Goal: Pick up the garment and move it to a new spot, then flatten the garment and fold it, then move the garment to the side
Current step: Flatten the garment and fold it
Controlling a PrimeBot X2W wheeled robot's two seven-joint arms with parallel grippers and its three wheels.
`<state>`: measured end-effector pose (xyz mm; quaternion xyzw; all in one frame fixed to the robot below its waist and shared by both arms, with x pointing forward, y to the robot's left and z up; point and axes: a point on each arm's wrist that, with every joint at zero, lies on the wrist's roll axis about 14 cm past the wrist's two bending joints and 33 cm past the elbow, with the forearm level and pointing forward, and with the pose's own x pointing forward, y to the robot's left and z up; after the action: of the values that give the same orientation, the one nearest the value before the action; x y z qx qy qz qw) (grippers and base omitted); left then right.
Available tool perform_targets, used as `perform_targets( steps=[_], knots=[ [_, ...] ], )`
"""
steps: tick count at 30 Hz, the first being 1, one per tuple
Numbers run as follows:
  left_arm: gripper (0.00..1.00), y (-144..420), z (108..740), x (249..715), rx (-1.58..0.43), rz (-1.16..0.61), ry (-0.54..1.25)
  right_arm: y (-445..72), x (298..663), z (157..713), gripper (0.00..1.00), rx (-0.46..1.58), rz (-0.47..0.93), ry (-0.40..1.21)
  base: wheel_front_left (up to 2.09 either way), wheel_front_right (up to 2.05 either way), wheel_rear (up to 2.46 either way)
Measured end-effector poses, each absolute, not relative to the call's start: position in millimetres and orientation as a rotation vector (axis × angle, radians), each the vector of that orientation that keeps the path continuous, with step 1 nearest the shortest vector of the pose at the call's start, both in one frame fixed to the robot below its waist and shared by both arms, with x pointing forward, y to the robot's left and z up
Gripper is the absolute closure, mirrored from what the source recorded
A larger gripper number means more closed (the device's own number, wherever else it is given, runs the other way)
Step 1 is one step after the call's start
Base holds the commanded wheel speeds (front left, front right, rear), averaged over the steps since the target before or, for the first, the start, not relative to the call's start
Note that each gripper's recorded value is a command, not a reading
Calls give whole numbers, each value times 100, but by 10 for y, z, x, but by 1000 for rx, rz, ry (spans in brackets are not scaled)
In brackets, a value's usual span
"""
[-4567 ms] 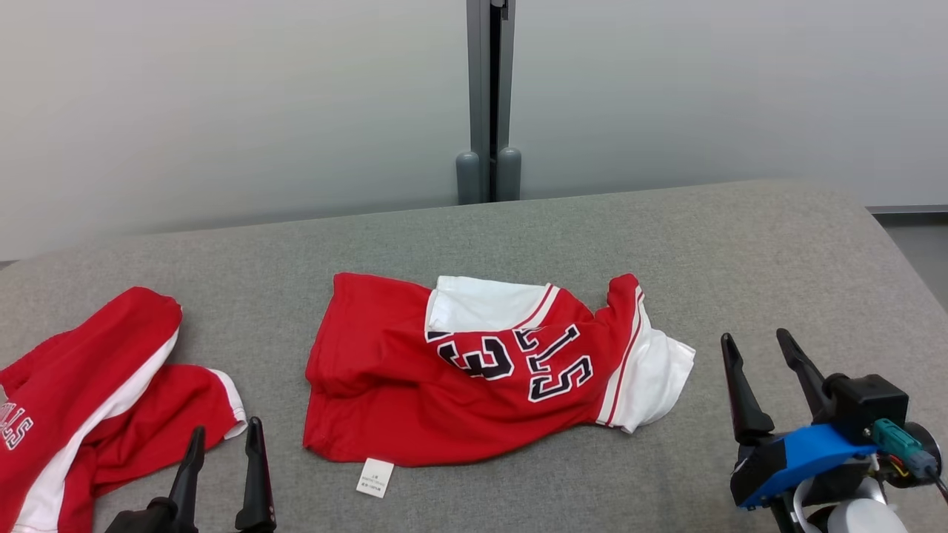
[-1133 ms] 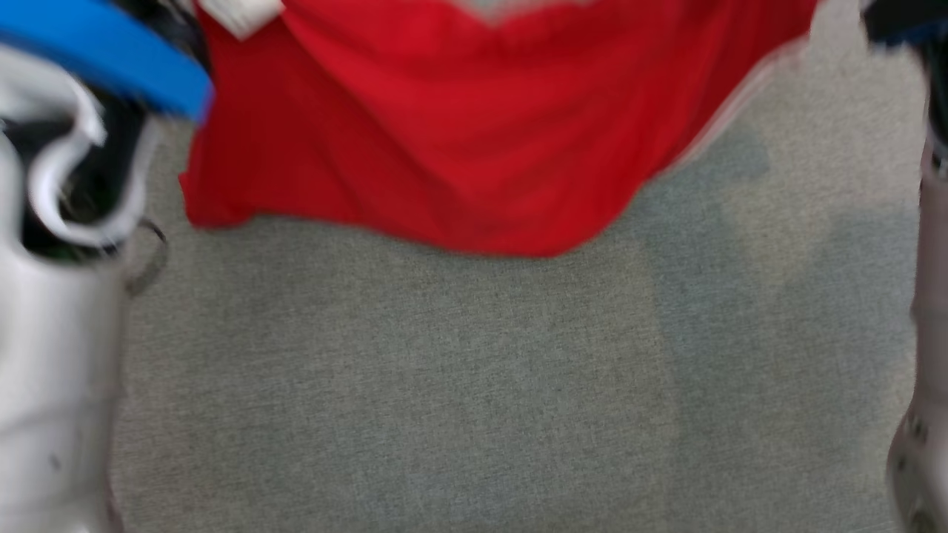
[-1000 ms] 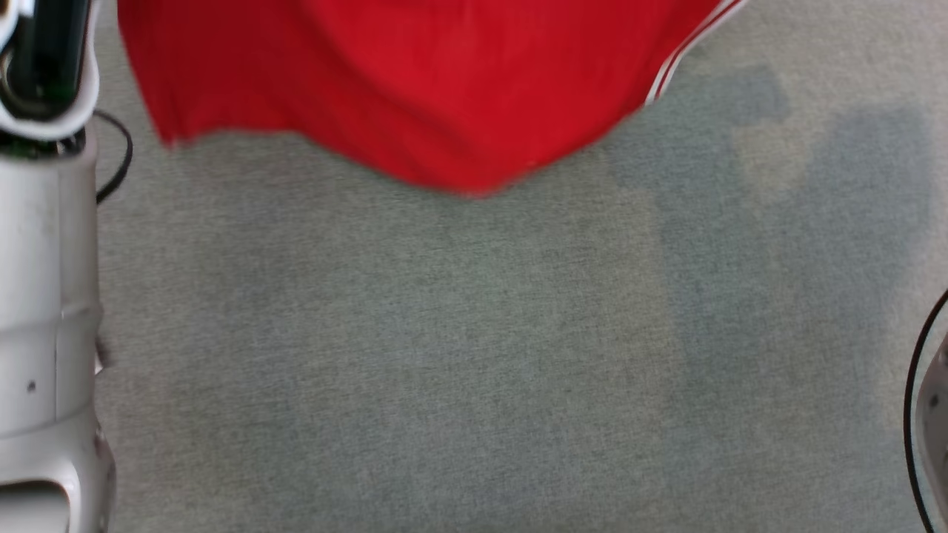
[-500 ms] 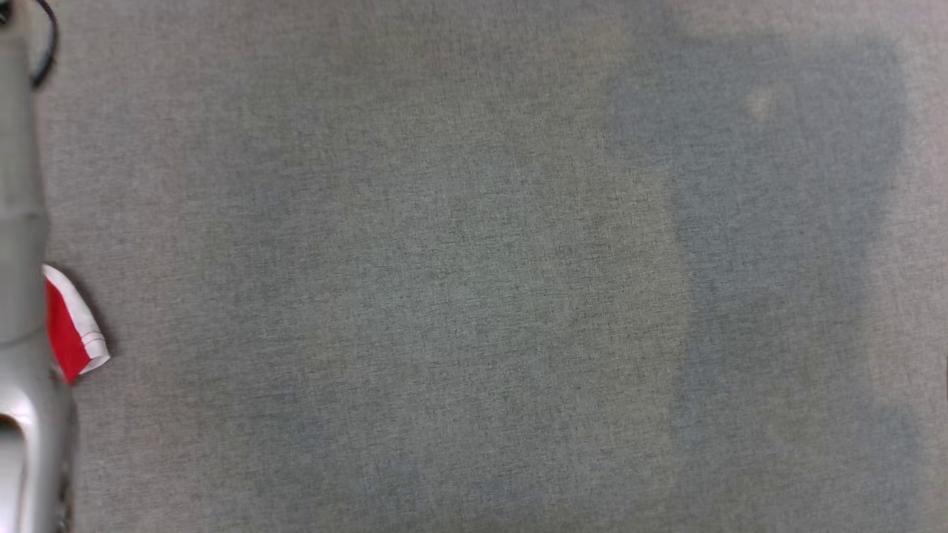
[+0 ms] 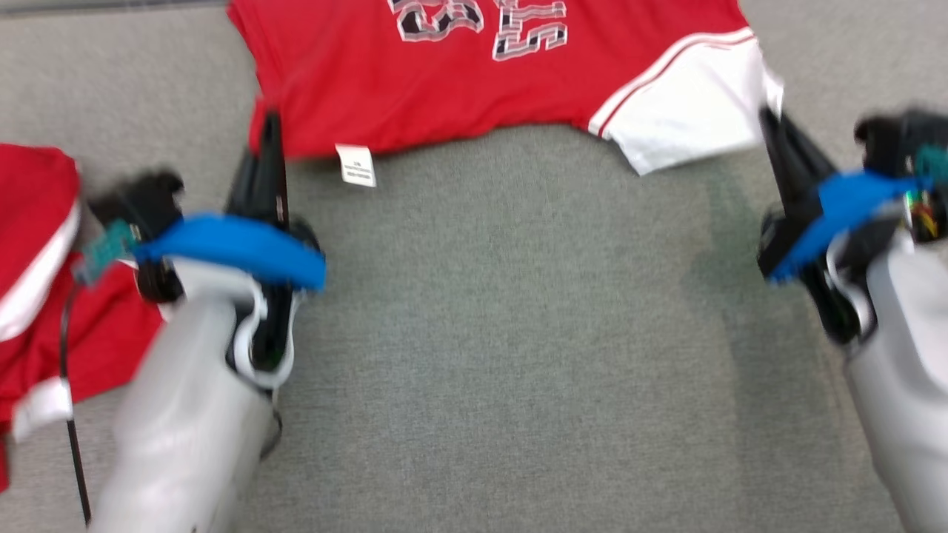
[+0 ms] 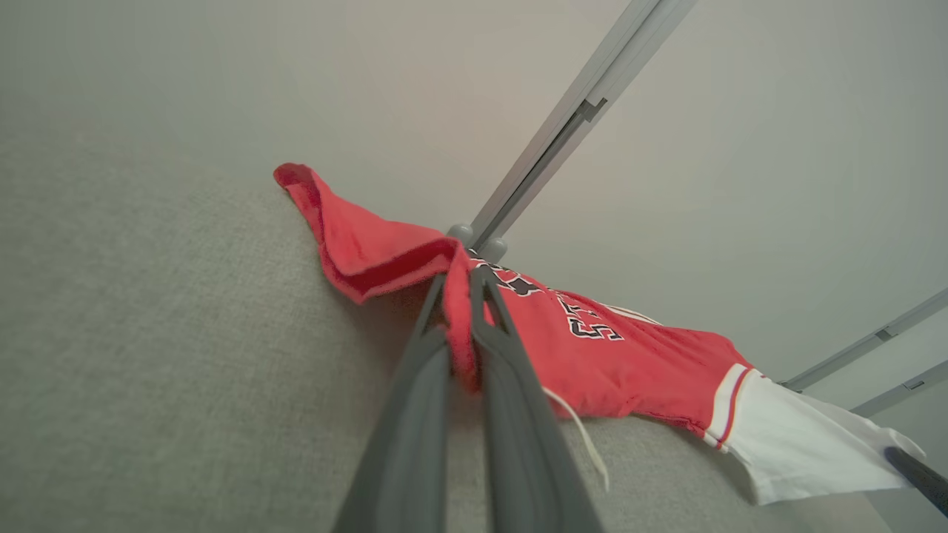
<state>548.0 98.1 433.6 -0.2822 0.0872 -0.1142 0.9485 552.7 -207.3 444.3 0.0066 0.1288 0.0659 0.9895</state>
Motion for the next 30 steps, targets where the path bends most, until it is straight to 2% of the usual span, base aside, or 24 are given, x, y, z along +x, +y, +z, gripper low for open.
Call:
perform_targets(
  steps=[8, 13, 17, 25, 30],
  knots=[
    [100, 991, 4117, 4570, -665, -230, 306, -2391, 4495, 4407, 100, 93, 16, 405, 0, 0, 0],
    [100, 1143, 4114, 4227, -675, -213, 319, -2402, 3829, 4392, 100, 128, -65, 524, 0, 0, 0],
    [100, 1272, 4007, 3974, -623, -191, 366, -2315, 3387, 4339, 100, 128, -73, 655, 0, 0, 0],
    [100, 1275, 3798, 3456, -528, -216, 541, -2258, 2853, 4306, 100, 180, -71, 791, 0, 0, 0],
    [100, 1285, 3751, 3200, -439, -236, 626, -2350, 2729, 4324, 100, 168, -102, 814, 0, 0, 0]
  ],
)
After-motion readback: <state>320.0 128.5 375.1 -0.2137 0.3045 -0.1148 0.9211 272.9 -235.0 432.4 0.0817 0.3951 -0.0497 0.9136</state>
